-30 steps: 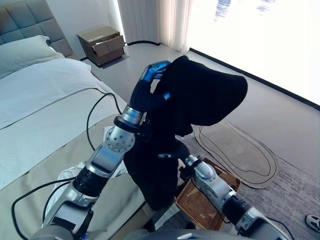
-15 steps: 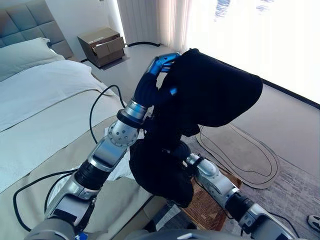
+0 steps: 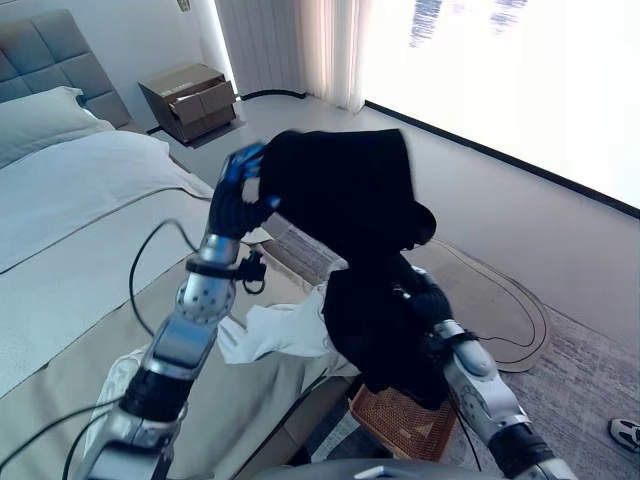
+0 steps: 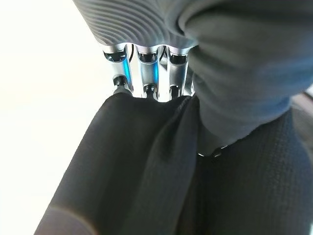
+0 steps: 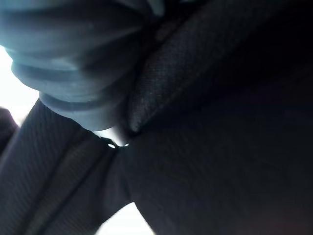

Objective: Pick up clothes into the bucket

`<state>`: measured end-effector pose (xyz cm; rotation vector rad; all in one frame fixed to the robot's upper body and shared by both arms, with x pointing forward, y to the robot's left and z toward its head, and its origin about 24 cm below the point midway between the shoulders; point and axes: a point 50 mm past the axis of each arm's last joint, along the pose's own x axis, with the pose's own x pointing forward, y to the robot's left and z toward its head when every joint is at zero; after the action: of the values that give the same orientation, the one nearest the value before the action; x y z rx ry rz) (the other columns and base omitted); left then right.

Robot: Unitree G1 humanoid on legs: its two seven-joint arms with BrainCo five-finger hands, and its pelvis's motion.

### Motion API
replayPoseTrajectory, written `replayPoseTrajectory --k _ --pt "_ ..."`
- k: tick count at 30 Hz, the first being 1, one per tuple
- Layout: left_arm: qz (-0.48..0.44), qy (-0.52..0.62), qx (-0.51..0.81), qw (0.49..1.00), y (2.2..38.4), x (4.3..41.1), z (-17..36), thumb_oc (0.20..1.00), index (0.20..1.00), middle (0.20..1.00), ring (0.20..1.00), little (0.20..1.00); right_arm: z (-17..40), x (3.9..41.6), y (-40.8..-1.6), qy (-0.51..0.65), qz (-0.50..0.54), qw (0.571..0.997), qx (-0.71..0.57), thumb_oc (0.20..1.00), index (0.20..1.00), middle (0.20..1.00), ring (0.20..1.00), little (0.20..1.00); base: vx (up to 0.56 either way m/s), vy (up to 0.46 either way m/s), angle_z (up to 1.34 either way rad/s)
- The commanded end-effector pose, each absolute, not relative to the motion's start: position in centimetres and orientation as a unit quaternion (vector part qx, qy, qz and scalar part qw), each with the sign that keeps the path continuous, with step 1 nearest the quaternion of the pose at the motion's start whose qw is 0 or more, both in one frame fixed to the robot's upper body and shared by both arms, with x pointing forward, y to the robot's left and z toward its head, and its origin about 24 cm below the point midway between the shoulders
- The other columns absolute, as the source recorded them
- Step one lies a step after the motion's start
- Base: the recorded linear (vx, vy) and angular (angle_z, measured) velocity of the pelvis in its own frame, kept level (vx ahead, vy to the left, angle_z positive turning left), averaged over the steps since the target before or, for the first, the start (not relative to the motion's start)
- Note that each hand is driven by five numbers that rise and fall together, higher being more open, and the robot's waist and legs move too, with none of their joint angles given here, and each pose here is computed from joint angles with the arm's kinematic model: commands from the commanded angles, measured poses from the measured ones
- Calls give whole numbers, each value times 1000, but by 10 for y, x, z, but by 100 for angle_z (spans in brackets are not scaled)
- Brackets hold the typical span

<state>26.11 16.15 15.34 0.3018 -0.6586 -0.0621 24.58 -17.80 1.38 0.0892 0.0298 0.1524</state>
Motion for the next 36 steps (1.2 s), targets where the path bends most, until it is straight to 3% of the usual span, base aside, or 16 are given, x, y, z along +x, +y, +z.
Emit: replayPoseTrajectory --k 1,2,3,4,15,23,30,36 --pt "105 -376 124 912 214 262 176 200 200 200 200 200 40 242 -225 -71 -54 993 71 200 200 200 200 200 10 0 -4" --pt "105 -376 124 912 214 262 176 200 200 200 200 200 40 242 -225 -71 -54 993 71 200 200 200 200 200 5 1 -3" --pt "109 -353 124 921 218 261 165 416 416 416 416 416 44 242 -227 -82 -61 992 71 200 200 200 200 200 0 0 0" --pt "114 -307 122 937 225 262 144 1000 1000 1000 1000 1000 49 242 -232 -96 -70 991 64 200 200 200 200 200 0 0 0" --pt "132 -92 94 983 243 246 48 1000 1000 1000 1000 1000 70 239 -238 -156 -89 978 102 200 200 200 200 200 0 0 0" --pt "131 -58 97 985 245 235 33 1000 1000 1000 1000 1000 86 236 -240 -194 -90 972 95 200 200 200 200 200 0 0 0" --pt "109 -31 103 988 238 234 21 1000 1000 1000 1000 1000 136 245 -220 -291 -12 954 77 200 200 200 200 200 0 0 0" --pt "43 35 67 996 214 225 -9 1000 1000 1000 1000 1000 210 265 -175 -408 105 907 8 200 200 200 200 200 0 0 0"
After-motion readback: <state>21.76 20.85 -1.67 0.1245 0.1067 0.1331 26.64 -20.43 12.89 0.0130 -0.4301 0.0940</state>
